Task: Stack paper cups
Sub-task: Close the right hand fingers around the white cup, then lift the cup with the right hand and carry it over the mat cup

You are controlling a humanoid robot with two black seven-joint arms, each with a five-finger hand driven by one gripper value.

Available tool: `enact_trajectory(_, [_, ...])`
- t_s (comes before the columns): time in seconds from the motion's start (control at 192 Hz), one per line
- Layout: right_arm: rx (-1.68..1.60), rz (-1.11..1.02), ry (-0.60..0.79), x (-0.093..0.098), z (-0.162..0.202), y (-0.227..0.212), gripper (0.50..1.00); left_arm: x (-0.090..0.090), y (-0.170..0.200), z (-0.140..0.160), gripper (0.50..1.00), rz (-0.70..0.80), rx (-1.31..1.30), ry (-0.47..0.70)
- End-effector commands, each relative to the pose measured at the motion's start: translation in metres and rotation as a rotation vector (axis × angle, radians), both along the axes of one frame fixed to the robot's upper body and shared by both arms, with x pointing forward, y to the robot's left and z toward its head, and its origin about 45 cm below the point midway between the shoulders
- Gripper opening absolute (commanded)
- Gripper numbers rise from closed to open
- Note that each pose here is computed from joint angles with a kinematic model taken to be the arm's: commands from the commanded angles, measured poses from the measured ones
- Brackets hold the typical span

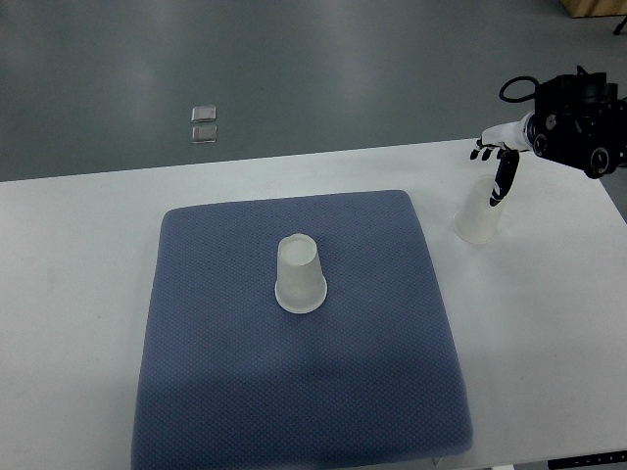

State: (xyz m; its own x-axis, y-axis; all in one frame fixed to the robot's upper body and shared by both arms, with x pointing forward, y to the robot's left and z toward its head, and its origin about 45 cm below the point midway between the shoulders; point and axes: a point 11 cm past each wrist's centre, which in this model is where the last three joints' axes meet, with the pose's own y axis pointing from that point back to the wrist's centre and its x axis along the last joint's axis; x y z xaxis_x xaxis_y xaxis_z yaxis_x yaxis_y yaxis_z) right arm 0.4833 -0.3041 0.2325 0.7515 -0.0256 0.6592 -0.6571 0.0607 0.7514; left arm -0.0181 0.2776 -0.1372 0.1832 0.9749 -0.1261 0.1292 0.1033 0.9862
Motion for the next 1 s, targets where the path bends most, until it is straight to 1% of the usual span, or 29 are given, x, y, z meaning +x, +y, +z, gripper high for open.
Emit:
enact_trajectory(0.0, [-0.007, -0.01, -0.007, -0.001, -0.01, -0.003, 0.901, 0.0, 0.0, 0.0, 1.0, -0.001, 0.0, 0.0])
enact_trajectory(0.115, [-0.015, -0.023, -0.005, -0.002, -0.017, -0.009, 0.901, -0.001, 0.0, 0.0, 1.0, 0.001, 0.0, 0.001])
enact_trajectory(0.229, [-0.014, -0.008, 0.0, -0.002, -0.023, 0.001, 0.899, -0.001, 0.0, 0.0, 1.0, 0.0, 0.0, 0.002])
enact_trajectory(0.302, [-0.015, -0.01, 0.002, -0.002, -0.024, 0.0, 0.897, 0.0, 0.0, 0.0, 1.0, -0.001, 0.0, 0.0])
enact_trajectory(0.38, [-0.015, -0.011, 0.005, -0.003, -0.026, -0.001, 0.856, -0.001, 0.0, 0.0, 1.0, 0.0, 0.0, 0.002])
enact_trajectory(0.385, [-0.014, -0.011, 0.003, -0.003, -0.026, -0.001, 0.846, -0.001, 0.0, 0.0, 1.0, 0.0, 0.0, 0.002])
enact_trajectory(0.406, [-0.014, -0.011, 0.003, -0.003, -0.026, -0.001, 0.834, -0.001, 0.0, 0.0, 1.0, 0.0, 0.0, 0.002])
enact_trajectory(0.536, [-0.014, -0.016, 0.017, -0.007, -0.033, -0.003, 0.825, -0.001, 0.0, 0.0, 1.0, 0.0, 0.0, 0.002])
enact_trajectory(0.619, [-0.016, -0.018, 0.013, -0.006, -0.032, -0.004, 0.819, -0.001, 0.0, 0.0, 1.0, 0.0, 0.0, 0.002])
enact_trajectory(0.692, [-0.016, -0.018, 0.014, -0.006, -0.032, -0.004, 0.787, -0.002, 0.0, 0.0, 1.0, 0.002, 0.0, 0.003])
enact_trajectory(0.698, [-0.016, -0.018, 0.014, -0.006, -0.032, -0.004, 0.776, -0.002, 0.0, 0.0, 1.0, 0.0, 0.0, 0.003])
enact_trajectory(0.703, [-0.016, -0.018, 0.014, -0.006, -0.032, -0.004, 0.776, -0.002, 0.0, 0.0, 1.0, 0.0, 0.0, 0.003])
enact_trajectory(0.708, [-0.016, -0.018, 0.014, -0.006, -0.032, -0.004, 0.762, -0.002, 0.0, 0.0, 1.0, 0.002, 0.0, 0.003])
enact_trajectory(0.713, [-0.016, -0.018, 0.014, -0.006, -0.032, -0.004, 0.762, -0.002, 0.0, 0.0, 1.0, 0.002, 0.0, 0.003])
enact_trajectory(0.718, [-0.016, -0.017, 0.013, -0.006, -0.032, -0.004, 0.744, -0.002, 0.0, 0.0, 1.0, 0.0, 0.002, 0.003])
enact_trajectory(0.724, [-0.016, -0.017, 0.013, -0.006, -0.032, -0.004, 0.744, -0.002, 0.0, 0.0, 1.0, 0.0, 0.002, 0.003])
enact_trajectory(0.729, [-0.016, -0.017, 0.013, -0.006, -0.032, -0.004, 0.723, -0.002, 0.0, 0.0, 1.0, 0.002, 0.001, 0.002])
enact_trajectory(0.734, [-0.016, -0.017, 0.013, -0.006, -0.032, -0.004, 0.723, -0.002, 0.0, 0.0, 1.0, 0.002, 0.001, 0.002])
enact_trajectory(0.739, [-0.016, -0.017, 0.014, -0.006, -0.032, -0.004, 0.705, -0.002, 0.0, 0.0, 1.0, 0.002, 0.001, 0.002])
enact_trajectory(0.744, [-0.016, -0.017, 0.014, -0.006, -0.032, -0.004, 0.705, -0.002, 0.0, 0.0, 1.0, 0.002, 0.001, 0.002])
enact_trajectory(0.75, [-0.016, -0.017, 0.014, -0.006, -0.032, -0.004, 0.689, -0.002, 0.0, 0.0, 1.0, 0.002, 0.001, 0.002])
enact_trajectory(0.755, [-0.016, -0.017, 0.014, -0.006, -0.032, -0.004, 0.688, -0.002, 0.0, 0.0, 1.0, 0.002, 0.001, 0.002])
enact_trajectory(0.76, [-0.016, -0.017, 0.014, -0.006, -0.032, -0.004, 0.676, -0.002, 0.0, 0.0, 1.0, 0.002, 0.001, 0.002])
enact_trajectory(0.776, [-0.016, -0.017, 0.014, -0.006, -0.032, -0.004, 0.666, -0.002, 0.0, 0.0, 1.0, 0.002, 0.001, 0.002])
enact_trajectory(0.781, [-0.016, -0.017, 0.013, -0.005, -0.031, -0.004, 0.656, -0.002, 0.0, 0.0, 1.0, 0.002, 0.001, 0.002])
enact_trajectory(0.828, [-0.016, -0.017, 0.016, -0.005, -0.029, -0.004, 0.623, -0.002, 0.001, 0.0, 1.0, 0.0, 0.003, 0.003])
enact_trajectory(0.947, [-0.021, -0.017, 0.016, -0.003, -0.024, -0.006, 0.617, -0.002, 0.002, 0.0, 1.0, 0.002, 0.006, 0.002])
enact_trajectory(0.994, [-0.031, -0.013, 0.016, 0.0, -0.014, -0.007, 0.617, -0.002, 0.002, 0.0, 1.0, 0.002, 0.006, 0.002])
